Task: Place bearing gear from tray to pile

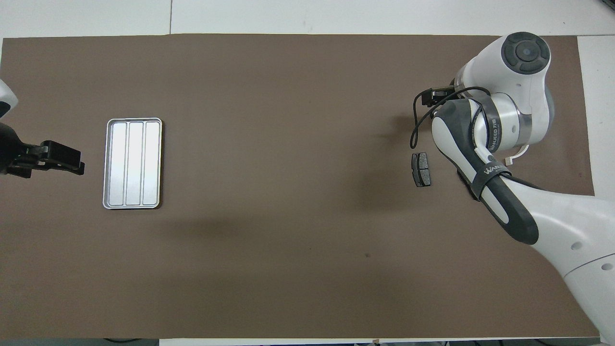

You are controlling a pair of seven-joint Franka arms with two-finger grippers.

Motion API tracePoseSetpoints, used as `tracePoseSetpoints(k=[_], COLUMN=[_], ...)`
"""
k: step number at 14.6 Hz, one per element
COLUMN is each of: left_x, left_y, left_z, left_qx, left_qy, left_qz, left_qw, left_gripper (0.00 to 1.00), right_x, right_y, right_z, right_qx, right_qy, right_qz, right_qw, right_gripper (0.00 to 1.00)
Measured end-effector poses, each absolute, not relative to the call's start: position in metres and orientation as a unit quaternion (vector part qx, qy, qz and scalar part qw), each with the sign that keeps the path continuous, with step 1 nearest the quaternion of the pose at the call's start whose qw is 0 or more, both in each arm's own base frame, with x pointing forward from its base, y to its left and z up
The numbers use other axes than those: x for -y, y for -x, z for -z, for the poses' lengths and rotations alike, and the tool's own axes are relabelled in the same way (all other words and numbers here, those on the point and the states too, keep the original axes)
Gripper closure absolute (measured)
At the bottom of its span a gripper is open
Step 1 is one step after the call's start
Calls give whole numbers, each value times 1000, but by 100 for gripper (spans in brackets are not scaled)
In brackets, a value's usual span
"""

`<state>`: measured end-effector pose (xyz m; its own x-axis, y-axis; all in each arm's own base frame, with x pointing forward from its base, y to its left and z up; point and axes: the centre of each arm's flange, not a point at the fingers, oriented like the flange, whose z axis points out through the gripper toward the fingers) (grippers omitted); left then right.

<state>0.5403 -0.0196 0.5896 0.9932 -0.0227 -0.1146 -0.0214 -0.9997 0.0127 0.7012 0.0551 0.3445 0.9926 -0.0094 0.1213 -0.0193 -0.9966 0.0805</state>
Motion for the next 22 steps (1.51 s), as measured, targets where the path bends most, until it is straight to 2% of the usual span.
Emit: tracePoseSetpoints(k=[4,6,8,12,15,18,22], left_x=[20,20,20,20,20,20,20], left_y=[-540,-540,-540,-540,-540,-540,-540], left_z=[-590,-590,-590,-590,-590,-590,-590], left_qx=[11,11,11,11,11,11,11], left_qy=[-998,-998,-998,-998,-998,-998,-998], left_qz=[57,57,57,57,57,57,57], left_qw=[6,6,6,6,6,6,6], left_gripper=[0,0,0,0,0,0,0], right_x=[-52,-45,-36,-42,-47,-53,-57], right_y=[-697,-688,-670,-601,-541,-500,-495], right_z=[-367,-400,-453,-575,-642,-674,-669], right_qx=[11,17,28,38,38,34,30], right_qy=[-997,-997,-997,-998,-999,-999,-1000], right_qz=[-58,-51,-46,-35,-26,-13,-3], right_qw=[43,46,49,30,13,2,4], right_gripper=[0,0,0,0,0,0,0])
